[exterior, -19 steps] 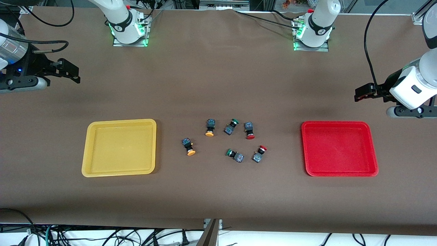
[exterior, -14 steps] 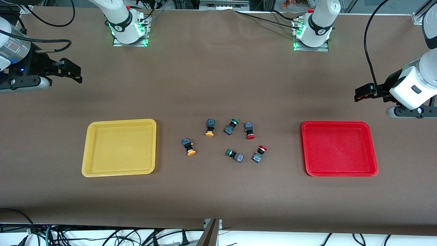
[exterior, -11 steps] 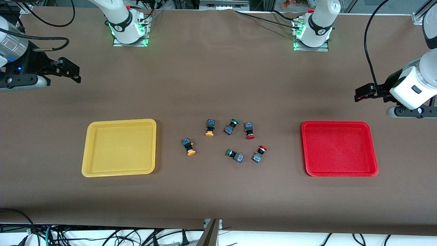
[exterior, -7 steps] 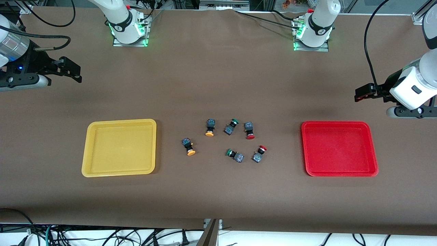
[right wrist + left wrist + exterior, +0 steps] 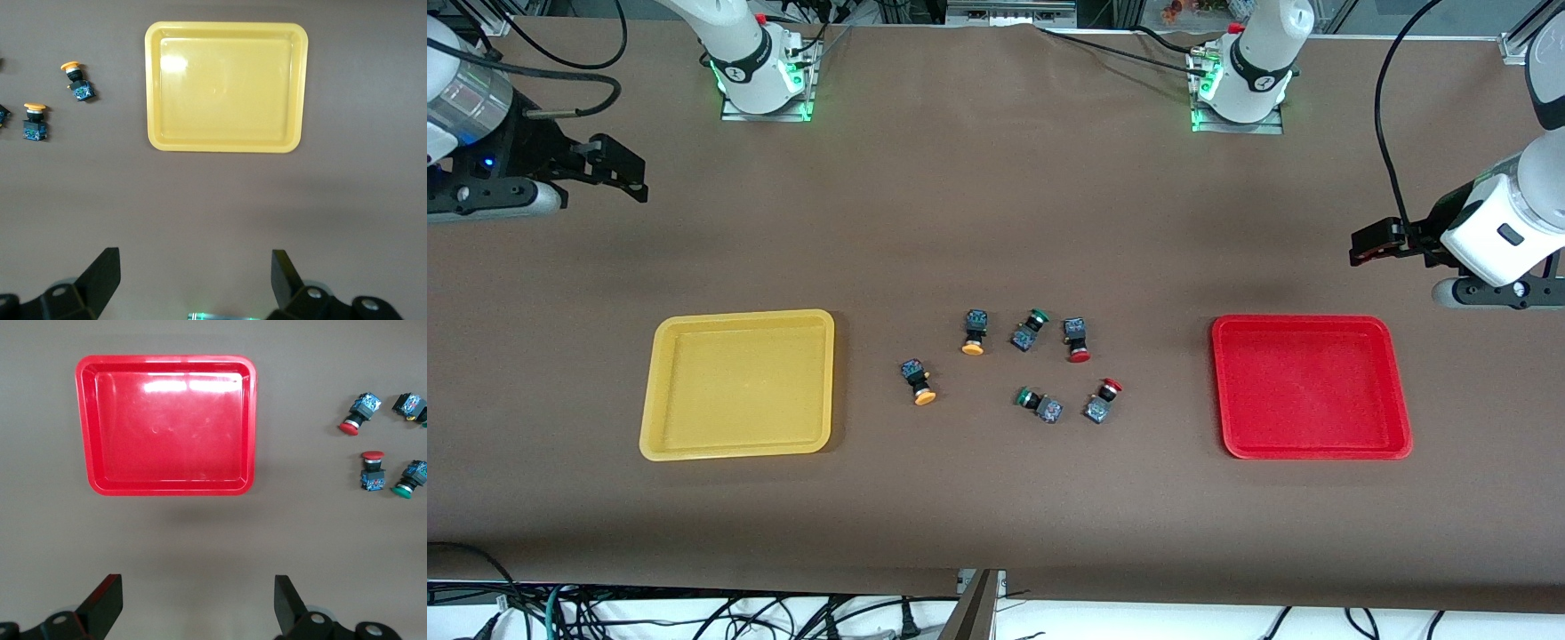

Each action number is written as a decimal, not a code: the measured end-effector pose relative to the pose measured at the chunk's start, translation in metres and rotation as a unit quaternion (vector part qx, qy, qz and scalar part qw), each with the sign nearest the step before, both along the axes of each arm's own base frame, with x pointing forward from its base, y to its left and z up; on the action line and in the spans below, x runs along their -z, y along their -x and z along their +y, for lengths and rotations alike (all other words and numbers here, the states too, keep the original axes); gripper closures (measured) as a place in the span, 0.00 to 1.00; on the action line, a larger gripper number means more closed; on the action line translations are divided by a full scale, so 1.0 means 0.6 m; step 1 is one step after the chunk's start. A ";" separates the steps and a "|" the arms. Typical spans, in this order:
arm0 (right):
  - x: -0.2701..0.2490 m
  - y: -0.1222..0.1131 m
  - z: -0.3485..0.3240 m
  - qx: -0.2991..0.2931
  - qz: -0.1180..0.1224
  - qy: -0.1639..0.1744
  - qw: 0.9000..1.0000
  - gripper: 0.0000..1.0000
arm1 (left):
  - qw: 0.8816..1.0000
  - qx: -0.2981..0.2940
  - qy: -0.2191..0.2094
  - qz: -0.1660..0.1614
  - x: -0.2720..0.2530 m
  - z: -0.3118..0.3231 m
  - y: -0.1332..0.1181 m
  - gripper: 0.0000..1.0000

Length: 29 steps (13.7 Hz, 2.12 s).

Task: Place red and yellow buttons in trays
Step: 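Reach the right gripper to a yellow button while the left gripper reaches a red button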

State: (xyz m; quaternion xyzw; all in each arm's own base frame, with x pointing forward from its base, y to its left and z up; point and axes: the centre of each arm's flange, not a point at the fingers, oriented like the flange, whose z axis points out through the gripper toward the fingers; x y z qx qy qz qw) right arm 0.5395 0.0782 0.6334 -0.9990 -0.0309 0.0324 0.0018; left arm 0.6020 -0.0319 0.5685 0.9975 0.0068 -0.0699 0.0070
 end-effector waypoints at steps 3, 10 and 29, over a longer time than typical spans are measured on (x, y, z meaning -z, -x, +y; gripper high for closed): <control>0.005 -0.005 0.001 0.002 0.003 0.000 1.000 0.00 | 1.000 0.004 0.000 0.002 0.013 -0.009 -0.020 0.00; 0.251 -0.120 0.181 -0.037 0.020 -0.044 0.998 0.00 | 0.999 0.038 0.007 0.017 0.125 -0.095 -0.070 0.00; 0.766 -0.149 0.469 -0.094 -0.104 -0.043 0.989 0.07 | 0.998 -0.065 0.027 -0.002 0.579 -0.519 -0.009 0.00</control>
